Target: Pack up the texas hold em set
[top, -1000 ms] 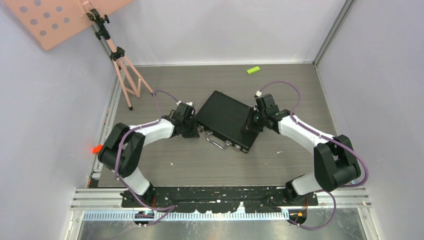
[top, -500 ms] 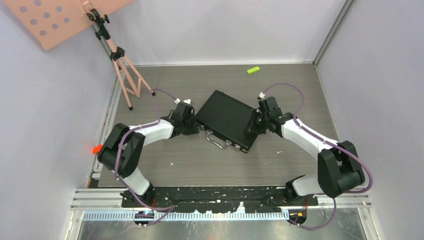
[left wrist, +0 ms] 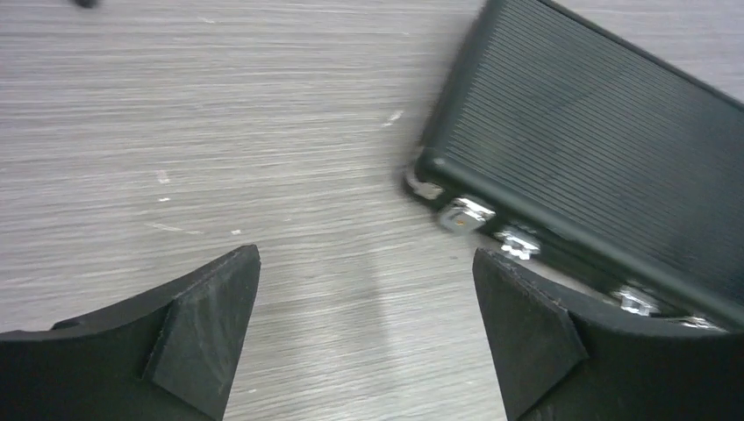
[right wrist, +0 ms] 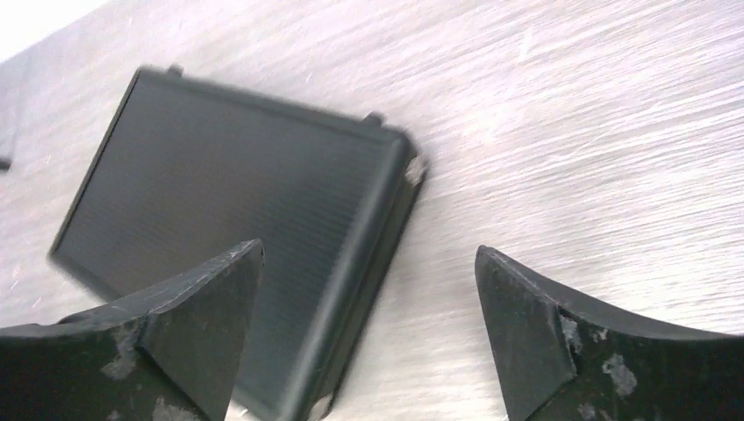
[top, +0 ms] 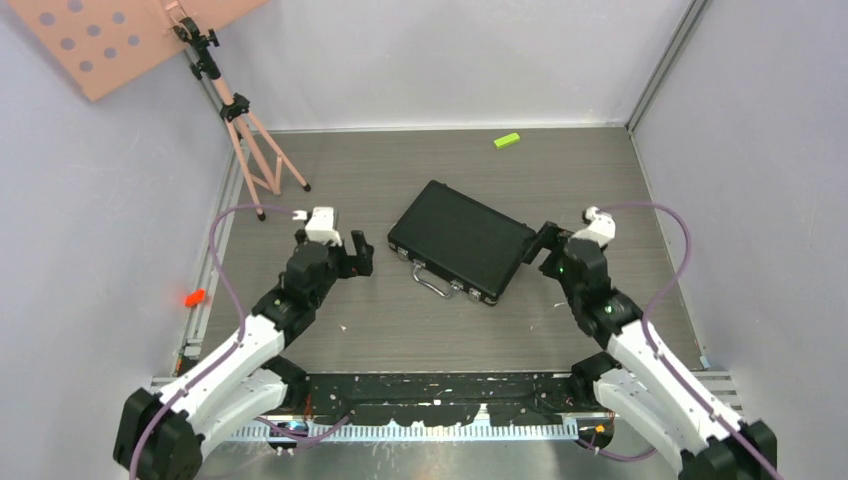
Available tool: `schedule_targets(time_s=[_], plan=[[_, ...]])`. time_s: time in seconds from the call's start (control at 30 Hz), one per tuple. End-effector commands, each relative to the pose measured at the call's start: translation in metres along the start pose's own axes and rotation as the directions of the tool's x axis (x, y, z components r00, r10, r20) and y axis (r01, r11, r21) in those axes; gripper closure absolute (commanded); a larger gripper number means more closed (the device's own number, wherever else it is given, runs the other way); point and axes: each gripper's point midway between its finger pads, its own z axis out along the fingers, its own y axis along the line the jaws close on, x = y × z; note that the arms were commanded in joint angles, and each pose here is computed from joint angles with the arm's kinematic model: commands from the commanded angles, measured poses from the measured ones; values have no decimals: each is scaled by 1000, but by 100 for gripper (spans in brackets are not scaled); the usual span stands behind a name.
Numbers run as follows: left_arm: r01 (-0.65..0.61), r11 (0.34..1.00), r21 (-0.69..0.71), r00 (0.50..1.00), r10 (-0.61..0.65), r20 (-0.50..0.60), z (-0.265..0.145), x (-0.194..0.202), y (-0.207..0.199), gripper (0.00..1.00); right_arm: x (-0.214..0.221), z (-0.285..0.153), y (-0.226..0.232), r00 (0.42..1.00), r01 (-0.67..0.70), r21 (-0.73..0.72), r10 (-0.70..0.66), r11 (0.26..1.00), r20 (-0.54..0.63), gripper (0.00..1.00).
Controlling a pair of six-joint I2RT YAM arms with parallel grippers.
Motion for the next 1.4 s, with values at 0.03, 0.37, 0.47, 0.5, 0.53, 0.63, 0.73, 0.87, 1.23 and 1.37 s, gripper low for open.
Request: schedule_targets(time_s=[0.03, 0.37, 0.47, 0.5, 0.53, 0.63, 0.73, 0.87, 1.23, 1.37], plan=[[-157, 962, -223, 933, 219, 287, -17, -37, 50, 1, -47, -1, -33, 891, 57, 54, -75, 997, 448, 1], [-178, 844, -505, 924, 320, 208, 11, -12, 139, 0, -75, 24, -72, 803, 167, 298, -305, 940, 511, 1], [-105, 853, -511, 933, 262, 247, 21, -8, 160, 0, -71, 32, -98, 828, 124, 323, -277, 938, 487, 3], [-118, 856, -503, 933, 269, 240, 24, -9, 159, 0, -68, 36, -100, 836, 141, 315, -283, 939, 471, 3], [-128, 862, -491, 936, 269, 229, 28, -9, 159, 0, -63, 41, -108, 846, 141, 332, -288, 933, 449, 4], [-143, 861, -488, 951, 257, 174, 47, -12, 168, 0, -57, 58, -115, 861, 126, 304, -256, 944, 439, 5], [-81, 891, -447, 954, 200, 225, 65, -4, 177, 0, -49, 80, -127, 874, 105, 305, -235, 946, 426, 9], [-78, 899, -430, 969, 170, 181, 65, 12, 181, 0, -39, 115, -136, 919, 109, 305, -213, 946, 332, 14], [-188, 936, -299, 967, 230, 111, 88, 14, 161, 0, -41, 125, -132, 921, 157, 293, -247, 943, 300, 0], [-187, 935, -300, 966, 231, 118, 88, 13, 161, 0, -42, 126, -130, 921, 157, 287, -245, 945, 304, 0]])
